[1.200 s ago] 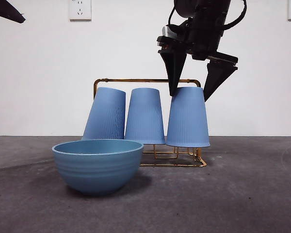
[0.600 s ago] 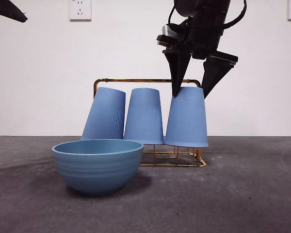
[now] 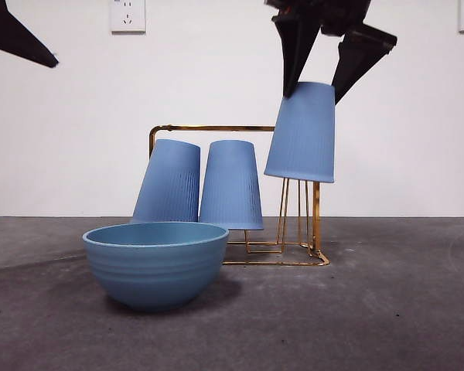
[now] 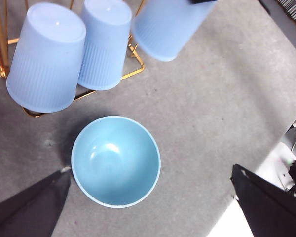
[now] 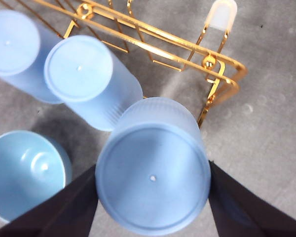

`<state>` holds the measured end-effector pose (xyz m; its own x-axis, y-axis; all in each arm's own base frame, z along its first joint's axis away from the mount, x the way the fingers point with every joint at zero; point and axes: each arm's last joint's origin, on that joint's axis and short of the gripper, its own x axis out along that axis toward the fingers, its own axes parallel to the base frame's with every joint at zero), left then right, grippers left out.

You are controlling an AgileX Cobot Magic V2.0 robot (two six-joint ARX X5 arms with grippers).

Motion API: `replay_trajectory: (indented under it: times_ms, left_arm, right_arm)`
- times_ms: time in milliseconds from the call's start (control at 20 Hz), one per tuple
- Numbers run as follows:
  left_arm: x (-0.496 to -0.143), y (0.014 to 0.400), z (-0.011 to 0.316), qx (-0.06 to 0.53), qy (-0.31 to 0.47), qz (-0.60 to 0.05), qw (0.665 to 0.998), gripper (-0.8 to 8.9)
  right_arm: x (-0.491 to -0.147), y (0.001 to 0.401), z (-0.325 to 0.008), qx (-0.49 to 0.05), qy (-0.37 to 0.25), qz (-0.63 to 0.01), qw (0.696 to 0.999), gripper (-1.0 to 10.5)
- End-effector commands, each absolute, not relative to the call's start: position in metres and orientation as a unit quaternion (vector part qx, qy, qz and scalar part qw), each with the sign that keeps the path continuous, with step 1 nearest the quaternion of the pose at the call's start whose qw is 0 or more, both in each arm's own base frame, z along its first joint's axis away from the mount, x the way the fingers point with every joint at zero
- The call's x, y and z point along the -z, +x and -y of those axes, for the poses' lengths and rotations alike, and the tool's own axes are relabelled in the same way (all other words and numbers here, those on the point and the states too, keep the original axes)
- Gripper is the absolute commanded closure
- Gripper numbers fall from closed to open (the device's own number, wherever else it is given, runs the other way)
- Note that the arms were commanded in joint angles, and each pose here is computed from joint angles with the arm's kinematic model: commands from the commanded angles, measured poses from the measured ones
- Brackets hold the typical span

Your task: Right arm lift cup from the cupboard, then place it on the right of the bowl

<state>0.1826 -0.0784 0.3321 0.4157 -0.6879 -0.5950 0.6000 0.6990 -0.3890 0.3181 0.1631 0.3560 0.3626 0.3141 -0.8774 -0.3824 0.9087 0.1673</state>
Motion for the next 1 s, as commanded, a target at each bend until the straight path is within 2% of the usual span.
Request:
replay_trajectory:
  times_ms: [50, 300, 500, 650, 850, 1000]
  left_arm:
    - [-0.332, 0.192, 0.083, 0.392, -0.051, -0.379, 0.837, 2.91]
    - [-0.316, 0.213, 0.094, 0.4, -0.051, -0.402, 0.822, 2.91]
    - [-0.299, 0.232, 0.102, 0.426, -0.07, -0.423, 0.796, 2.91]
    - [-0.284, 0.246, 0.11, 0.459, -0.094, -0.437, 0.767, 2.91]
    - [-0.263, 0.263, 0.119, 0.51, -0.144, -0.456, 0.715, 2.91]
    - [-0.242, 0.278, 0.124, 0.526, -0.19, -0.482, 0.675, 2.91]
  right_arm:
    - [-0.376, 0.311, -0.162, -0.215, -0.026, -0.49, 0.844, 7.5]
    - [-0.403, 0.286, -0.151, -0.225, -0.02, -0.459, 0.859, 7.5]
    - [-0.412, 0.264, -0.146, -0.235, -0.021, -0.444, 0.864, 7.5]
    - [-0.398, 0.245, -0.138, -0.243, -0.018, -0.433, 0.868, 7.5]
    - [-0.371, 0.213, -0.124, -0.3, 0.014, -0.39, 0.87, 7.5]
    - [-0.34, 0.191, -0.115, -0.342, 0.053, -0.365, 0.864, 7.5]
